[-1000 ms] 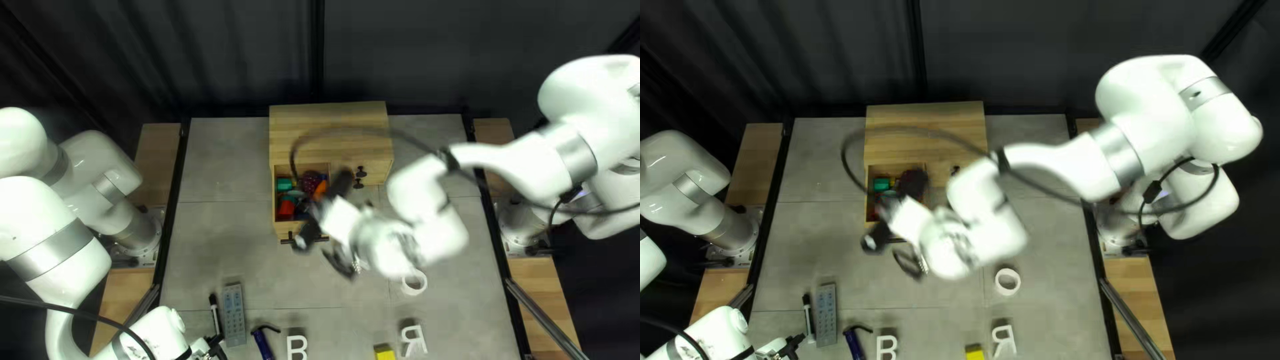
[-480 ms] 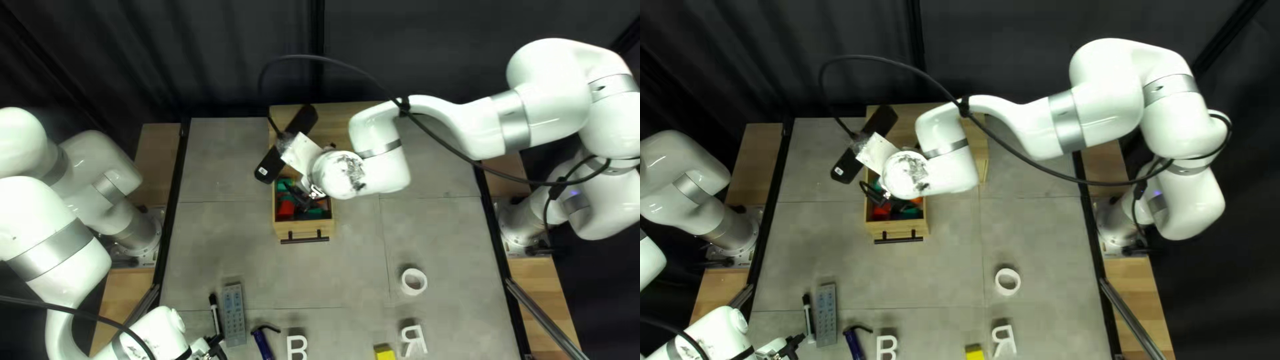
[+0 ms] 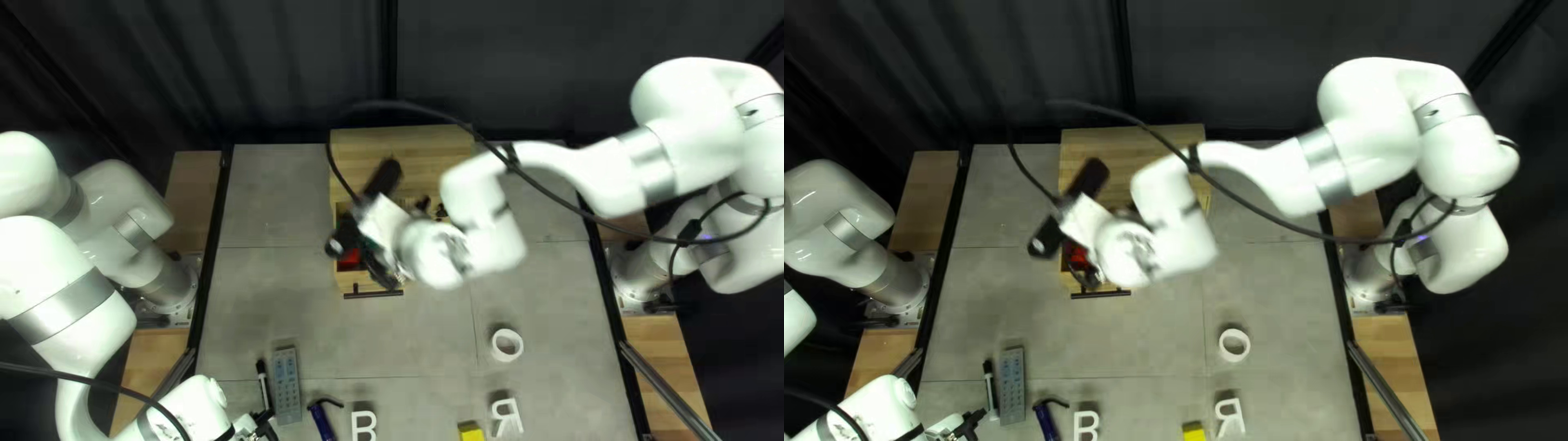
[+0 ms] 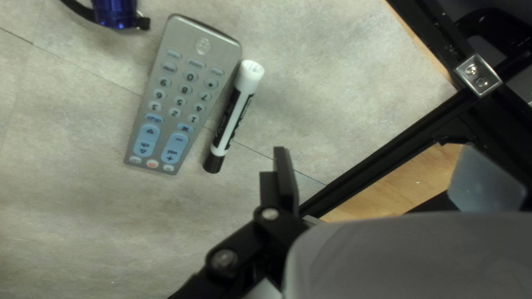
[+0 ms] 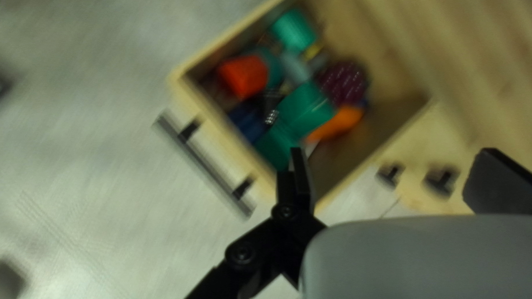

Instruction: Open drawers and place objects into drawer and close

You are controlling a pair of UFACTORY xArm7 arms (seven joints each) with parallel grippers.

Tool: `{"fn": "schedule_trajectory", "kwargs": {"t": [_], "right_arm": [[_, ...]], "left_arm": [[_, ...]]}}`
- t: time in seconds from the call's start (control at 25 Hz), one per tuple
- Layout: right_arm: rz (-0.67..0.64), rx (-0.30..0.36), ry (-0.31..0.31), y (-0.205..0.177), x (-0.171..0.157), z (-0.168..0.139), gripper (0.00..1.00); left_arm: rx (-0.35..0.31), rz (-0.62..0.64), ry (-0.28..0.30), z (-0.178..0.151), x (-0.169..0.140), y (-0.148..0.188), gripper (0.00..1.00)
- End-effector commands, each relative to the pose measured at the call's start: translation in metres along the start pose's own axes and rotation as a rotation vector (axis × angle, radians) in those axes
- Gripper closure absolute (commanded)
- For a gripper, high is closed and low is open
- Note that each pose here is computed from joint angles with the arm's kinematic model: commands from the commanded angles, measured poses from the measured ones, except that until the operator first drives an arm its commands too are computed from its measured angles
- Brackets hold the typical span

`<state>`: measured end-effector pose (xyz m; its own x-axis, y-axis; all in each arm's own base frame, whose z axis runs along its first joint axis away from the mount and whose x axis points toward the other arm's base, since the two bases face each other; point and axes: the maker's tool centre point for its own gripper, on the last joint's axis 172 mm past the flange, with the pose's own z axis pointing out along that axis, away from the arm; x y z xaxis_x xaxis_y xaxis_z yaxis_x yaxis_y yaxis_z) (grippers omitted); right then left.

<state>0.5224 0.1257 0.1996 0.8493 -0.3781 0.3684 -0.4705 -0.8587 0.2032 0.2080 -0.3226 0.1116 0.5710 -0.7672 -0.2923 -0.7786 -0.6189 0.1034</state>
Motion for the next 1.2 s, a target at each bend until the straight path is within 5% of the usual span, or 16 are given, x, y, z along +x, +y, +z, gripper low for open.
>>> {"fn": "schedule_trajectory", "kwargs": {"t": [0.04,0.2,0.4,0.68,1.2], "right_arm": [[-0.272,0.222,-0.076,-0.075,-0.082,-0.029,0.00],[-0.480,0.355,-0.150,-0.101,-0.122,-0.038,0.00],[-0.625,0.423,-0.233,-0.118,-0.156,-0.039,0.00],[-0.742,0.388,-0.282,-0.132,-0.180,-0.015,0.00],[-0.726,0.257,-0.325,-0.128,-0.199,0.035,0.00]], "left_arm": [[0.000,0.000,0.000,0.000,0.000,0.000,0.00],[0.000,0.000,0.000,0.000,0.000,0.000,0.00],[0.000,0.000,0.000,0.000,0.000,0.000,0.00],[0.000,0.000,0.000,0.000,0.000,0.000,0.00],[0.000,0.000,0.000,0.000,0.000,0.000,0.00]]}}
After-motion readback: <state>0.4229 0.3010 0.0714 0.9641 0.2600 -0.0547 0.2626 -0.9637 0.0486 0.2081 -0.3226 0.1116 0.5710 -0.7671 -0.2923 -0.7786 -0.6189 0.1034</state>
